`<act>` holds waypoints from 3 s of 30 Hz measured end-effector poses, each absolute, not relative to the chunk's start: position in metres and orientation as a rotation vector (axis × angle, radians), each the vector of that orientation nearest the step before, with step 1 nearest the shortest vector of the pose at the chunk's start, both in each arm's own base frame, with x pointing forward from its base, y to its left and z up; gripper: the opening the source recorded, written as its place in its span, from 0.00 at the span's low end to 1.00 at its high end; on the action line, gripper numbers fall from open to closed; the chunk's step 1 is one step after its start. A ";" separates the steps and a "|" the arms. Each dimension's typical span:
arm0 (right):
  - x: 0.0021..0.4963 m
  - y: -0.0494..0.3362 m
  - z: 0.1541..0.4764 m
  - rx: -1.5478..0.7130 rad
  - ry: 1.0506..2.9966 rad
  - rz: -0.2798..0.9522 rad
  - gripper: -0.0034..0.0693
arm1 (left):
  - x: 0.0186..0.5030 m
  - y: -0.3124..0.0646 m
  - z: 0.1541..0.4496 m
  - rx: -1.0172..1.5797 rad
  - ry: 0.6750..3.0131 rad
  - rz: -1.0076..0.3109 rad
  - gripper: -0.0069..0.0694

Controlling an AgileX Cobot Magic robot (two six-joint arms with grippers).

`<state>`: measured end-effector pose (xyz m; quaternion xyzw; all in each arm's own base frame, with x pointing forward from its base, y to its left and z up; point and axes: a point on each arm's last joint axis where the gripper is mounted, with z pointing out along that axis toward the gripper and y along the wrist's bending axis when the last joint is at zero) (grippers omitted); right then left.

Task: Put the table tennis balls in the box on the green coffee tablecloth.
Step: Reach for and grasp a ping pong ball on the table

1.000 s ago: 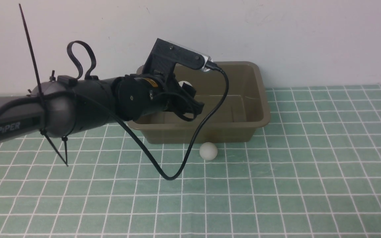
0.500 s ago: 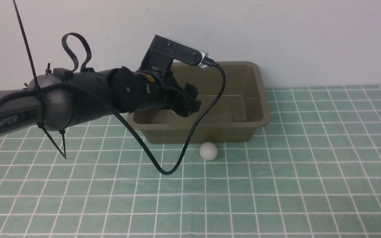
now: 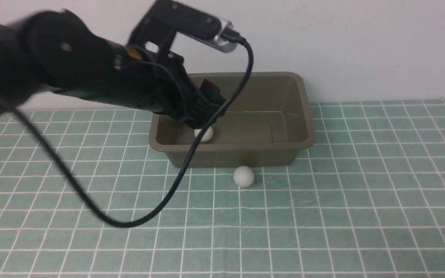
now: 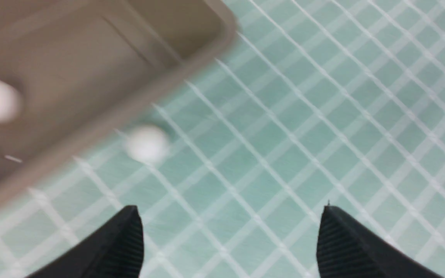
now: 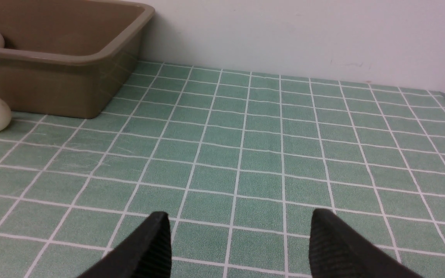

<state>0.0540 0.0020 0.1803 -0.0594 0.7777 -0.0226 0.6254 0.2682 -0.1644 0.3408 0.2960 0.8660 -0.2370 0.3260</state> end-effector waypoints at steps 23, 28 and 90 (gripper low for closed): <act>0.054 0.002 0.180 -0.136 1.784 -0.052 0.65 | 0.245 -0.165 0.247 0.650 2.351 -0.669 0.53; 0.054 0.002 0.180 -0.136 1.784 -0.052 0.65 | 0.253 -0.161 0.237 0.568 2.264 -0.603 0.52; 0.054 0.002 0.180 -0.136 1.784 -0.052 0.65 | 0.354 -0.222 0.135 0.647 2.270 -0.671 0.36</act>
